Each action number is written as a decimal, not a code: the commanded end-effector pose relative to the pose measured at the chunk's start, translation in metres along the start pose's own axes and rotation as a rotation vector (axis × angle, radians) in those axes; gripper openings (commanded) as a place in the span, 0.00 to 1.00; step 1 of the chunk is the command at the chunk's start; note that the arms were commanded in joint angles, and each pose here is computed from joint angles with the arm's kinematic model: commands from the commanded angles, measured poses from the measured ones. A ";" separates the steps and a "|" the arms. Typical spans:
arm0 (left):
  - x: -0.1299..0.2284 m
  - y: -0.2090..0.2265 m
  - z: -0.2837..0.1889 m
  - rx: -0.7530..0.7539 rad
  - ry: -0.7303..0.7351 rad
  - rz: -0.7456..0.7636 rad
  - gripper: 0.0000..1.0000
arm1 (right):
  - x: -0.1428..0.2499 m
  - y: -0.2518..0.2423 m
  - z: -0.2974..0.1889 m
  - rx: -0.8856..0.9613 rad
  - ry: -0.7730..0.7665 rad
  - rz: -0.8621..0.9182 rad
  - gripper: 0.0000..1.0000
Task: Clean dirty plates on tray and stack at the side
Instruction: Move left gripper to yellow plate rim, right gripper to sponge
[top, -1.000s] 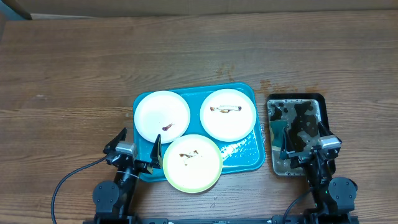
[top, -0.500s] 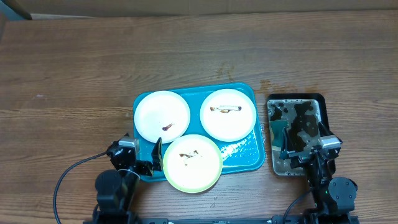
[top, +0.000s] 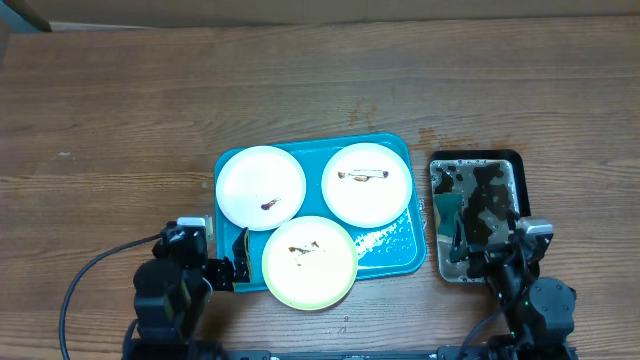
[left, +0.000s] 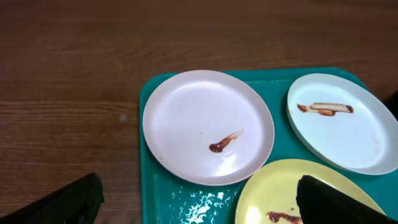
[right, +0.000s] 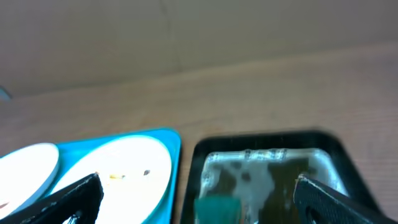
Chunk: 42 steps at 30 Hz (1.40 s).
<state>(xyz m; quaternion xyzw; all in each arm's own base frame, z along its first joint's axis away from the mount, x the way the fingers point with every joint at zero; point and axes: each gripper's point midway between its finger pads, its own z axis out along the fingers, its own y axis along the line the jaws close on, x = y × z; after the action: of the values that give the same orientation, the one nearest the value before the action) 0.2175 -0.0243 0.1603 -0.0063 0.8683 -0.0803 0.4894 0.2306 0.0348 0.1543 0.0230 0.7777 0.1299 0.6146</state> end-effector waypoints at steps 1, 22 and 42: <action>-0.016 -0.012 -0.005 0.052 0.000 0.015 1.00 | -0.025 0.009 -0.013 -0.016 -0.015 0.043 1.00; -0.012 -0.027 0.002 0.109 0.360 -0.072 1.00 | -0.068 0.037 -0.024 0.007 0.411 0.206 1.00; -0.003 -0.041 0.020 0.169 0.535 -0.200 1.00 | -0.033 0.010 0.020 0.173 0.675 0.211 0.99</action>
<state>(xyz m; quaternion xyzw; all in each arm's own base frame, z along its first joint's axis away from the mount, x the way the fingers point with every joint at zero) 0.2289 -0.0613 0.1533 -0.0364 0.9541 -0.1864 0.2314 0.2483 0.0460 0.1738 0.1072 0.9414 0.1404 0.2873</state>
